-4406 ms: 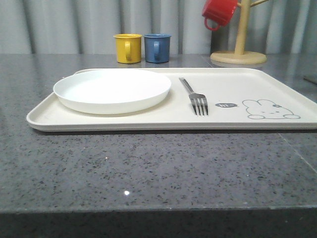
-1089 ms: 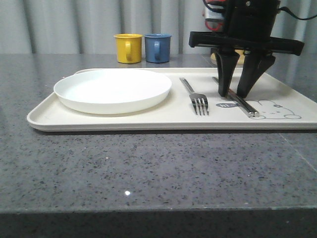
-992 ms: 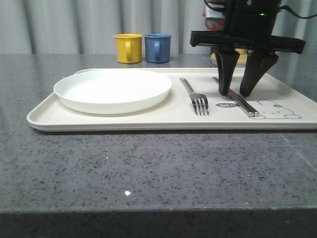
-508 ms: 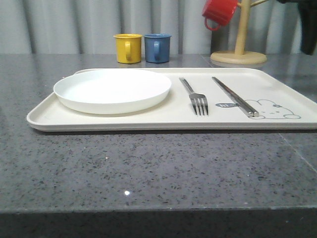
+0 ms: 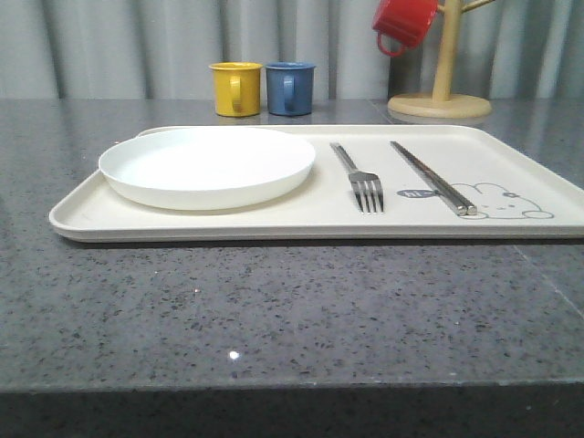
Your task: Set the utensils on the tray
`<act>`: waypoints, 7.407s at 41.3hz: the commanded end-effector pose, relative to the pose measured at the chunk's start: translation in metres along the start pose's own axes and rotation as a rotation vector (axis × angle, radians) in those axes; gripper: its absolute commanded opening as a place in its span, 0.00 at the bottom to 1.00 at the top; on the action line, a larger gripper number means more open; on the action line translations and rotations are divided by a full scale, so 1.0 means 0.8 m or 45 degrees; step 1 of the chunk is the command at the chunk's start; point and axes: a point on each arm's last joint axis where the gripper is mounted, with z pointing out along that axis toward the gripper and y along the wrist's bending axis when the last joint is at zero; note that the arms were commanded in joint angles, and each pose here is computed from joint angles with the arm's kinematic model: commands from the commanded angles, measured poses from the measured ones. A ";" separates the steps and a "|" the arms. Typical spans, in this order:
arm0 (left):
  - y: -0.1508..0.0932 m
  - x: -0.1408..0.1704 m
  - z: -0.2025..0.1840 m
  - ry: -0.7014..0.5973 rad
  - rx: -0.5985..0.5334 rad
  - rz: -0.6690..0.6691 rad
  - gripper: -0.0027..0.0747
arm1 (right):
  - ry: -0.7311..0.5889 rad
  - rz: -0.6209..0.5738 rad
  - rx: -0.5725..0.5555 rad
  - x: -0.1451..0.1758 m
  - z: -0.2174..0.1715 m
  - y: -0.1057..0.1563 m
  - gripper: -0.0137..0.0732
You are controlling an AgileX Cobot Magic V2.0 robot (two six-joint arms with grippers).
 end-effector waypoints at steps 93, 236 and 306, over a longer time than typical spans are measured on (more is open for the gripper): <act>0.002 -0.019 -0.001 -0.127 -0.012 -0.025 0.01 | 0.043 -0.234 -0.323 0.046 -0.060 0.172 0.14; 0.002 -0.019 -0.001 -0.127 -0.012 -0.025 0.01 | -1.652 -0.250 -0.428 0.411 -0.108 0.017 0.03; -0.007 0.107 0.009 -0.052 -0.068 -0.035 0.01 | -1.651 -0.250 -0.428 0.413 -0.108 0.016 0.03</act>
